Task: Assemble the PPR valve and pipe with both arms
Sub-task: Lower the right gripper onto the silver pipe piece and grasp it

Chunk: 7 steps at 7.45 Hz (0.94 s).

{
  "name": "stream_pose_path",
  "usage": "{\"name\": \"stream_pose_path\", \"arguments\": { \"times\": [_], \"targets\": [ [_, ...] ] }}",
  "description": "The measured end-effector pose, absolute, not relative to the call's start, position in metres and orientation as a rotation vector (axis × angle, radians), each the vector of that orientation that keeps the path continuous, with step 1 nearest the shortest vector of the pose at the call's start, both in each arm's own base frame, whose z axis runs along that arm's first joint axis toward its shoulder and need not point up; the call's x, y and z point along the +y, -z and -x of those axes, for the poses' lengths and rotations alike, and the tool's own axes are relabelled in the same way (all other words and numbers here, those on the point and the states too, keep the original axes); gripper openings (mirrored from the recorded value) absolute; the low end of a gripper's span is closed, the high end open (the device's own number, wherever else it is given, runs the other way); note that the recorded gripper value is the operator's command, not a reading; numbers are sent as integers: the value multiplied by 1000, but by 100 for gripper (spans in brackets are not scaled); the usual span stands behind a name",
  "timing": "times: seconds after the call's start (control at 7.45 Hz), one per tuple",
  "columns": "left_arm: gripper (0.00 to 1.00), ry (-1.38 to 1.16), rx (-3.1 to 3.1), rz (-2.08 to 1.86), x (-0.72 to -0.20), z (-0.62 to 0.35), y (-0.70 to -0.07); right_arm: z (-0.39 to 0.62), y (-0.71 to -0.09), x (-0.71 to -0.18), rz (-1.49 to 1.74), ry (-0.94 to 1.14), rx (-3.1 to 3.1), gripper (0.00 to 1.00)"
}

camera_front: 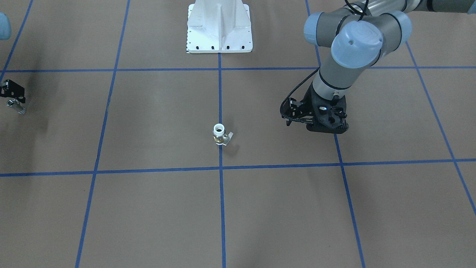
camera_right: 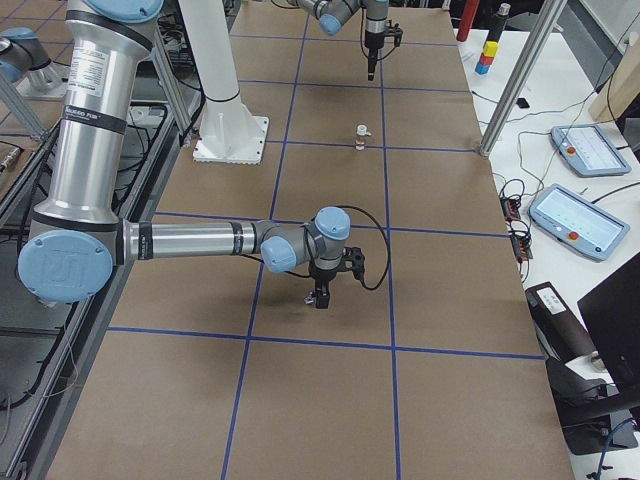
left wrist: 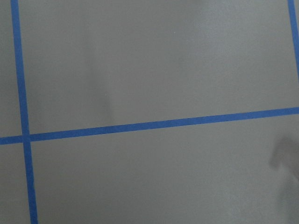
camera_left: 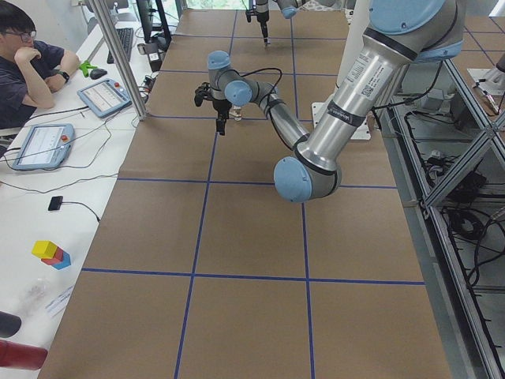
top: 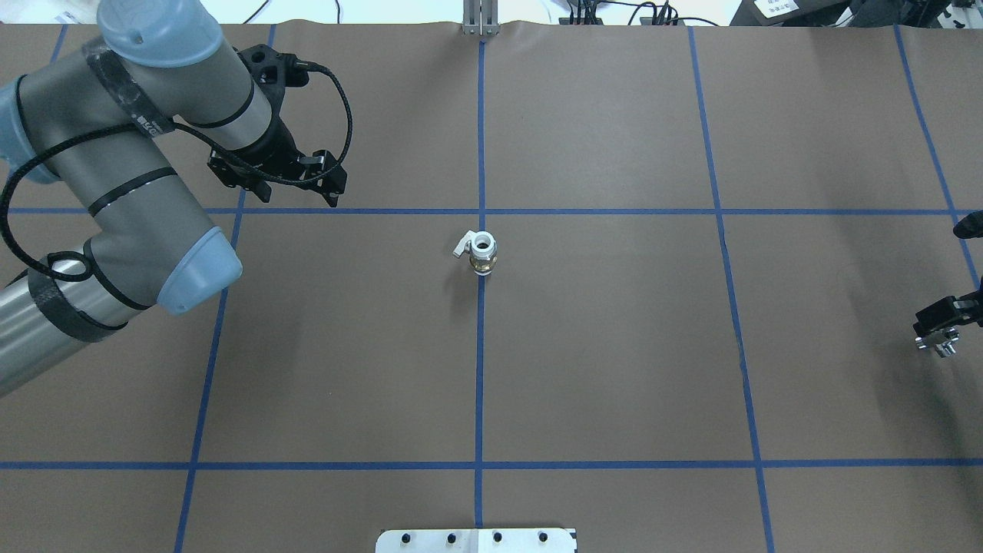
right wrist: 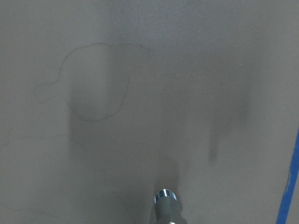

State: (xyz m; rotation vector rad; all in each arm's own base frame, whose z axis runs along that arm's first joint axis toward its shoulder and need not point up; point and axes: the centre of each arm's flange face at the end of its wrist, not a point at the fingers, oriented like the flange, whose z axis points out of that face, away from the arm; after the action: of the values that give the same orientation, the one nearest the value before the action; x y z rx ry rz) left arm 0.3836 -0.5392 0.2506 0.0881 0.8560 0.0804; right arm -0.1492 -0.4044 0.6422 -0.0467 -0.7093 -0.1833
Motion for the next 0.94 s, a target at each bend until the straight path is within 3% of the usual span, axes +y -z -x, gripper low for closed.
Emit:
{"name": "stream_pose_path", "arguments": {
  "times": [0.27,0.54,0.67,0.94],
  "targets": [
    [100,-80,856,-88,-539,-384,-251,155,-651,-406,63,188,-704,86],
    [100,-80,854,-86,-540,-384,-252,158,-652,-405,68,196,-704,55],
    [100,-80,853,-85,-540,-385,-253,160,-652,-405,69,199,-704,50],
    [100,-79,853,-85,-540,-384,-253,161,-652,-404,70,205,-704,49]
  ]
}}
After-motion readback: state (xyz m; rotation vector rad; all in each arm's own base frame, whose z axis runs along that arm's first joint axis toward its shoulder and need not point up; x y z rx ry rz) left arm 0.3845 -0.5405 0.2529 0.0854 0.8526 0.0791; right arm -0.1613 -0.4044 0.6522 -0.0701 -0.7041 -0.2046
